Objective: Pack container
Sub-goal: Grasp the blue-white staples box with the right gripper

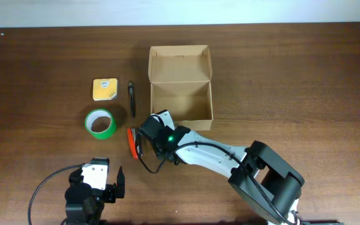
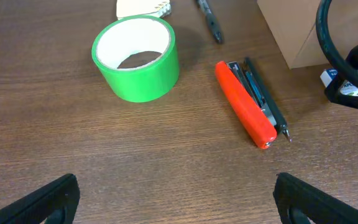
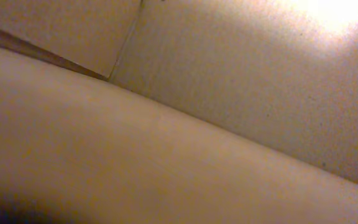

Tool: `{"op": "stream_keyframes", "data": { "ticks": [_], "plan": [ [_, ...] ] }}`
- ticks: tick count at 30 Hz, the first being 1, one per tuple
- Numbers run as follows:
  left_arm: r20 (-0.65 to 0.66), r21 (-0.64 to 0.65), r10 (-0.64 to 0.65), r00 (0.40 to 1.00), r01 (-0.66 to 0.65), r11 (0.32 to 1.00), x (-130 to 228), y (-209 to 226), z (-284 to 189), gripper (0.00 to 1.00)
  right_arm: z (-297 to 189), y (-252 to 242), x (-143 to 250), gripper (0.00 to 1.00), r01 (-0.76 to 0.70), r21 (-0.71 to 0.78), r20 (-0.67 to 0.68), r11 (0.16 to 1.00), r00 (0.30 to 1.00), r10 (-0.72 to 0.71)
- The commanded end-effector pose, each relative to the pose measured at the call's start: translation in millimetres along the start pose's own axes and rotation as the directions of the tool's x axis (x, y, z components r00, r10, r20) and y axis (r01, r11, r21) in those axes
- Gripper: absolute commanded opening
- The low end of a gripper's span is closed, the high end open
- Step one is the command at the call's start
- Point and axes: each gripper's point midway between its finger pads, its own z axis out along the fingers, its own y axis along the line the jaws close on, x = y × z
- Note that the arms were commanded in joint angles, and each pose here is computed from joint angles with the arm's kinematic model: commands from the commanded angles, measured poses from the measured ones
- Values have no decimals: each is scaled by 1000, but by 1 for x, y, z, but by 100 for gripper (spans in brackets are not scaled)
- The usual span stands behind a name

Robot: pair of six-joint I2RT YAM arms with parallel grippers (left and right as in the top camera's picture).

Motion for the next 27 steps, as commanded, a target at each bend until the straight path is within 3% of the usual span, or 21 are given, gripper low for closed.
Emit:
{"op": "stream_keyframes", "data": {
  "ticks": [1, 17, 21, 27],
  "plan": [
    [7, -12, 9, 1000, -9, 1000, -1, 2, 0, 99, 10, -6, 8, 69, 2, 28, -27, 1000, 1000, -1],
    [7, -12, 9, 1000, -9, 1000, -1, 2, 0, 99, 17, -10, 26, 68, -8, 34, -61, 999, 998, 10],
    [7, -12, 9, 1000, -9, 1000, -1, 2, 0, 99, 18, -10, 26, 59, -8, 33, -60, 999, 998, 10],
    [7, -12, 9, 1000, -9, 1000, -1, 2, 0, 100, 17, -6, 28, 54, -10, 10, -72, 1000, 997, 10]
  ]
}}
